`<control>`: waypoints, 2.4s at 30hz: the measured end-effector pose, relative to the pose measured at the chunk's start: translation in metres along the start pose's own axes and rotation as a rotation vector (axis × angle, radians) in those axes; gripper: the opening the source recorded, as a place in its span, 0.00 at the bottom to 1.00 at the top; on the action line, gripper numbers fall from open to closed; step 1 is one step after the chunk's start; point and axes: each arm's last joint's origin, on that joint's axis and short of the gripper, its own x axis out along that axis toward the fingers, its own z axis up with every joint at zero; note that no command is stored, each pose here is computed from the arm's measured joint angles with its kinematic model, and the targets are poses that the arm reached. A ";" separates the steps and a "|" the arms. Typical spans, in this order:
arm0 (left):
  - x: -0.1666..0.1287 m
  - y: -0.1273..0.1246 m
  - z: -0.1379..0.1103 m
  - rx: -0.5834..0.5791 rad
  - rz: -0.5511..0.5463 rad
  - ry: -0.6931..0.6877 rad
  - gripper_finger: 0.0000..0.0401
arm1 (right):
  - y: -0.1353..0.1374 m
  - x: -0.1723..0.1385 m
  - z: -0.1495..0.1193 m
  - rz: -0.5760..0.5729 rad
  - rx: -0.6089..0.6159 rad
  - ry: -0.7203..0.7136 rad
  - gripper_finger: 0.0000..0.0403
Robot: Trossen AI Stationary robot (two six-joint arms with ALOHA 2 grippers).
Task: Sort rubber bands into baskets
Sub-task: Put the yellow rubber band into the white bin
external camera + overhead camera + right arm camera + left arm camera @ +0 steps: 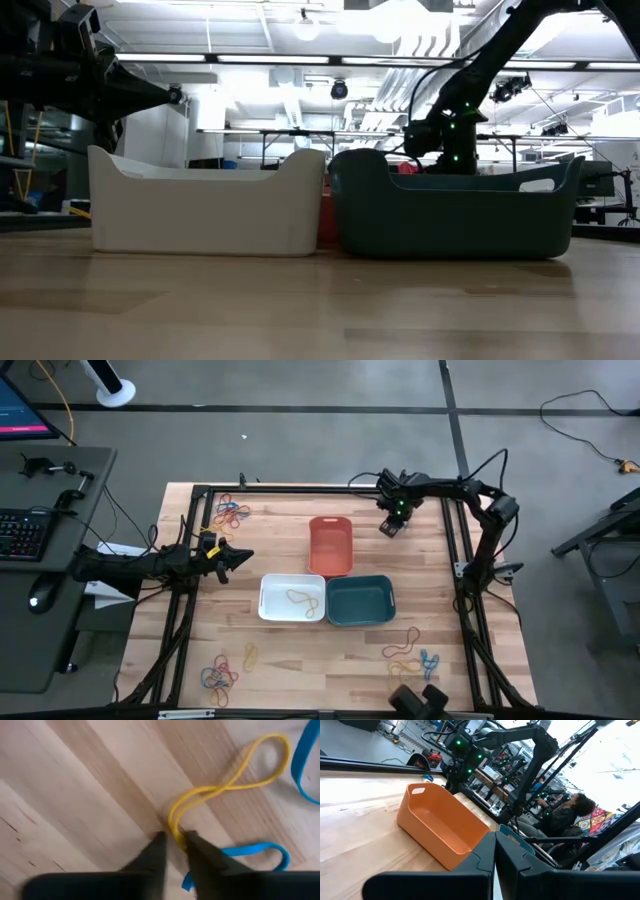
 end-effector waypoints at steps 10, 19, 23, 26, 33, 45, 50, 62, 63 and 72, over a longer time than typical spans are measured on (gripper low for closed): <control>0.000 0.000 0.000 0.000 0.000 -0.001 0.00 | 0.002 -0.065 -0.015 -0.054 0.047 -0.194 0.01; 0.000 0.000 0.000 0.000 0.000 0.000 0.00 | 0.004 -0.102 -0.029 0.021 0.206 -0.326 0.00; 0.000 0.000 0.000 0.000 0.000 0.000 0.00 | 0.005 -0.089 -0.024 0.060 0.229 -0.279 0.03; 0.000 0.000 0.000 0.000 0.000 0.000 0.00 | 0.005 -0.069 -0.017 0.066 0.205 -0.208 0.13; 0.000 0.000 0.000 0.000 0.000 0.000 0.00 | 0.002 -0.022 -0.002 0.008 0.144 -0.081 0.50; 0.000 0.000 0.000 0.000 0.000 0.000 0.00 | 0.000 0.001 0.006 -0.001 0.042 -0.061 0.60; 0.000 0.000 0.000 0.000 0.000 0.000 0.00 | -0.001 0.010 0.006 0.017 0.032 -0.015 0.44; 0.000 0.000 0.000 0.000 0.000 0.000 0.00 | 0.001 0.000 0.000 0.051 0.083 -0.022 0.01; 0.000 0.000 0.000 0.000 0.000 -0.001 0.00 | 0.000 -0.006 -0.002 0.032 0.093 -0.029 0.01; 0.000 0.000 0.000 0.000 0.000 0.000 0.00 | 0.000 -0.101 -0.003 0.137 0.181 -0.383 0.00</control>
